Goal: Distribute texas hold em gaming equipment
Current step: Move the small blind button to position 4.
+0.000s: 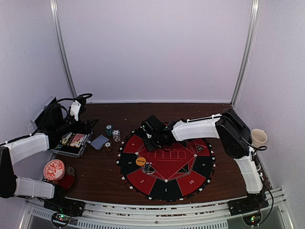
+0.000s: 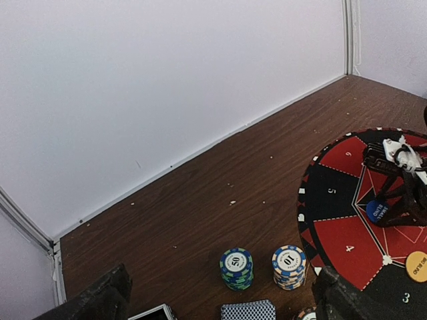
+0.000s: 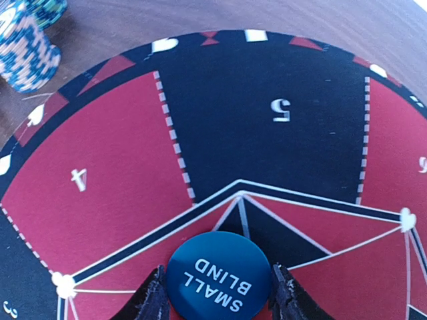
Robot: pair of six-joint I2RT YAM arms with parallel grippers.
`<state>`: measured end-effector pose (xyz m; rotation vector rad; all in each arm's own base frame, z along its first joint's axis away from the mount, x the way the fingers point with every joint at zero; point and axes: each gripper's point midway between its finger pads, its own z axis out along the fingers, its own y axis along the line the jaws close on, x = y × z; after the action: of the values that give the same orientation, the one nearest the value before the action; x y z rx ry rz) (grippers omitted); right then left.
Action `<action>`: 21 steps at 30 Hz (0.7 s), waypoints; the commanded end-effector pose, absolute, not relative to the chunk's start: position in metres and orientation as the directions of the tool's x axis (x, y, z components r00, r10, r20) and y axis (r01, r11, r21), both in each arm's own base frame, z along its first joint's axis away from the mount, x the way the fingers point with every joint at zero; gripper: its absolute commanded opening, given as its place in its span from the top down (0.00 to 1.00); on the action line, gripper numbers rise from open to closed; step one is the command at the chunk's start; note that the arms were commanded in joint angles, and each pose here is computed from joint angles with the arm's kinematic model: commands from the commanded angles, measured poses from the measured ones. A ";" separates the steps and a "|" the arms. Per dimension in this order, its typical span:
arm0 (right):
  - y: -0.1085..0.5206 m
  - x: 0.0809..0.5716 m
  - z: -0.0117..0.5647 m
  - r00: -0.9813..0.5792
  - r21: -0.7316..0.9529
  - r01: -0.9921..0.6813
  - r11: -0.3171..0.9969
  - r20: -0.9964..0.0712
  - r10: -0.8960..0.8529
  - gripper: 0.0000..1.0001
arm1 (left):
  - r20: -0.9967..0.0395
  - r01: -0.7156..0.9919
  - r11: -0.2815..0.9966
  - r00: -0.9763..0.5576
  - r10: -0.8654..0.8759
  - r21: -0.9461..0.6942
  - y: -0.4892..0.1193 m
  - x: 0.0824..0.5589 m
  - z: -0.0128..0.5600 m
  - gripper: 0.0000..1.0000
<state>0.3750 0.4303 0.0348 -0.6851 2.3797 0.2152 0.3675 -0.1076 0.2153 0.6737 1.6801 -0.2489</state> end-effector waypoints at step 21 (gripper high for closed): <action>0.451 0.385 0.018 -0.634 -0.035 -0.547 0.837 -0.636 -0.441 0.49 | -0.958 0.554 0.806 -0.053 0.283 0.207 -0.108 0.372 0.225 0.02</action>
<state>0.3807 0.4543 0.0313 -0.7147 2.3517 0.2642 0.3681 -0.1077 0.2130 0.6740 1.6864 -0.2508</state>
